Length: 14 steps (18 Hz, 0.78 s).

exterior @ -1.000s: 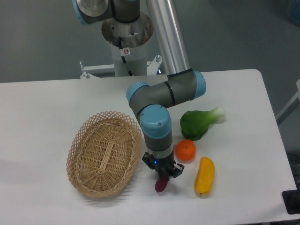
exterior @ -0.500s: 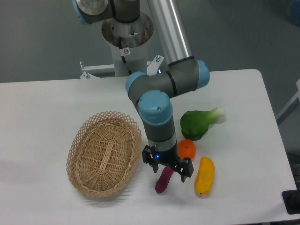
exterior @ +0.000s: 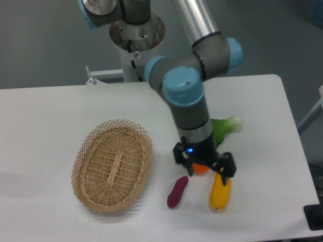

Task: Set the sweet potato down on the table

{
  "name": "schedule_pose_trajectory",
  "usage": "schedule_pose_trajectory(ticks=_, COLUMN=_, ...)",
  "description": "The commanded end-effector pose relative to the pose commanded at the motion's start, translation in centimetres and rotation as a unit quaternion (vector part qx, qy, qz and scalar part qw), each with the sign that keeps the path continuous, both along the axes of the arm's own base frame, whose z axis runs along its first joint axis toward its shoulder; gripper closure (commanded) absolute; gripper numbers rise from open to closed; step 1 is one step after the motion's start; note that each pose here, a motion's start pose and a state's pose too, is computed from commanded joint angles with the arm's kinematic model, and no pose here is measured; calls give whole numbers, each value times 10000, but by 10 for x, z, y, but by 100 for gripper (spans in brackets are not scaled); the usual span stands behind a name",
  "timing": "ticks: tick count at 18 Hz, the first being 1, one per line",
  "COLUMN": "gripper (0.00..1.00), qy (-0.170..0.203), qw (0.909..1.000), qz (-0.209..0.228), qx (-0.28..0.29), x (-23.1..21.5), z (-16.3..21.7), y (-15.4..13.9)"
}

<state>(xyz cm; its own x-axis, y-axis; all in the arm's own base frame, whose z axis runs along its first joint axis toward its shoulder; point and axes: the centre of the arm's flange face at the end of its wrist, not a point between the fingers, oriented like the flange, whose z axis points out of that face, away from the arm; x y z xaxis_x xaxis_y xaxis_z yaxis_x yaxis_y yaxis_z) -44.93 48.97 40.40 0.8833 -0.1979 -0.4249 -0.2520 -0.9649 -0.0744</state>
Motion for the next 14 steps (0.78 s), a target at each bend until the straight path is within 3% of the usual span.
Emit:
schedule_pose_trajectory(ticks=5, gripper=0, qy=-231, qw=9939, qz=-804, qx=-718, x=-26, z=21, y=-61)
schedule_pose_trajectory(ticks=7, gripper=0, qy=-340, qw=9907, qz=-1083, qx=-753, x=-34, z=29, y=-82)
schedule_pose_trajectory(ticks=11, gripper=0, qy=-439, qw=9897, qz=-1167, qx=-697, x=-40, z=31, y=-105)
schedule_pose_trajectory(ticks=14, gripper=0, qy=-442, qw=9902, qz=-1172, qx=-619, x=-40, z=32, y=-105)
